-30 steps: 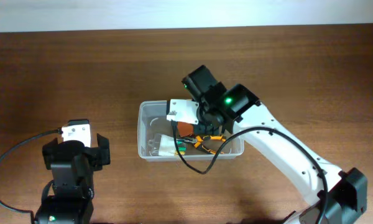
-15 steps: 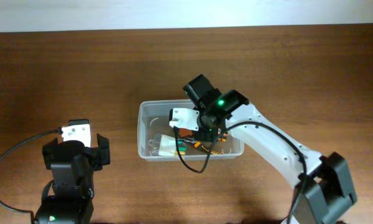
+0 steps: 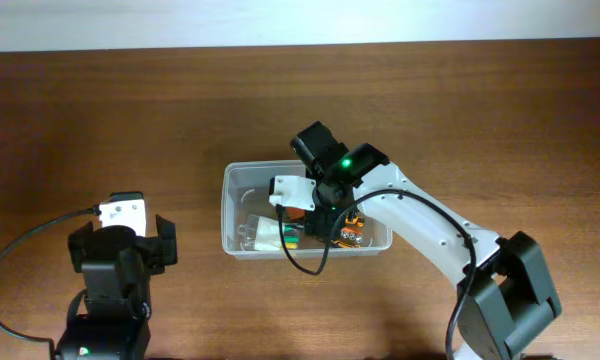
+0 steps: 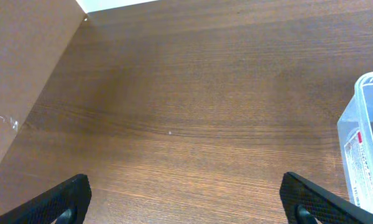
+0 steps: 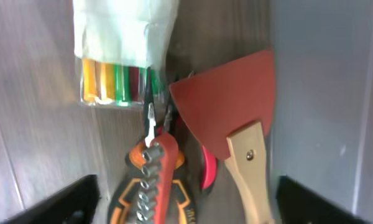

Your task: Pack container

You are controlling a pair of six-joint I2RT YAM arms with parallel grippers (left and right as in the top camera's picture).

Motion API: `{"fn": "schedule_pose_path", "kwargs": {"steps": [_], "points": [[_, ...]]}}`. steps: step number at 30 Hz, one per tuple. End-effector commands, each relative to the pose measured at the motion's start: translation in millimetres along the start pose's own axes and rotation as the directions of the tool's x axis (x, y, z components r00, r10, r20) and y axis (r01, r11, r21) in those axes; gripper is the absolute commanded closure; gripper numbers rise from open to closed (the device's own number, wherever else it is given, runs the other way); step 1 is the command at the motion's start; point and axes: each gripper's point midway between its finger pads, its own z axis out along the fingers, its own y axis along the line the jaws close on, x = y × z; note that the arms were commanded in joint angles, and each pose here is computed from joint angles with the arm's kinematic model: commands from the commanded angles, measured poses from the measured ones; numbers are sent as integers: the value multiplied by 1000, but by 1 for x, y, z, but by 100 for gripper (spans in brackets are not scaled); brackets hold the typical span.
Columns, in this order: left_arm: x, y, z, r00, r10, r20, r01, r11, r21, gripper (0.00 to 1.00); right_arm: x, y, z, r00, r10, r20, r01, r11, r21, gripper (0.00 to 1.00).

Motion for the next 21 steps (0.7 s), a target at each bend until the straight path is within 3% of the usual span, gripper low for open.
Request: {"fn": "schedule_pose_path", "kwargs": {"steps": [1,6,10,13,21], "points": [[-8,2,-4,1000,11,21,-11,1000,-6,1,-15,-18,-20,999,14,49,-17,998,60,1],[-8,2,-4,1000,11,21,-11,1000,-6,1,-32,-94,-97,970,211,122,-242,891,384,1],[-8,2,-4,1000,11,21,-11,1000,-6,1,-20,-149,-191,876,388,286,-480,652,587,1],[-8,2,-4,1000,11,21,-11,1000,-6,1,2,-167,-270,798,426,427,-600,496,628,1],[-8,2,-4,1000,11,21,-11,1000,-6,1,98,-138,-386,693,469,547,-700,257,667,1]]}}
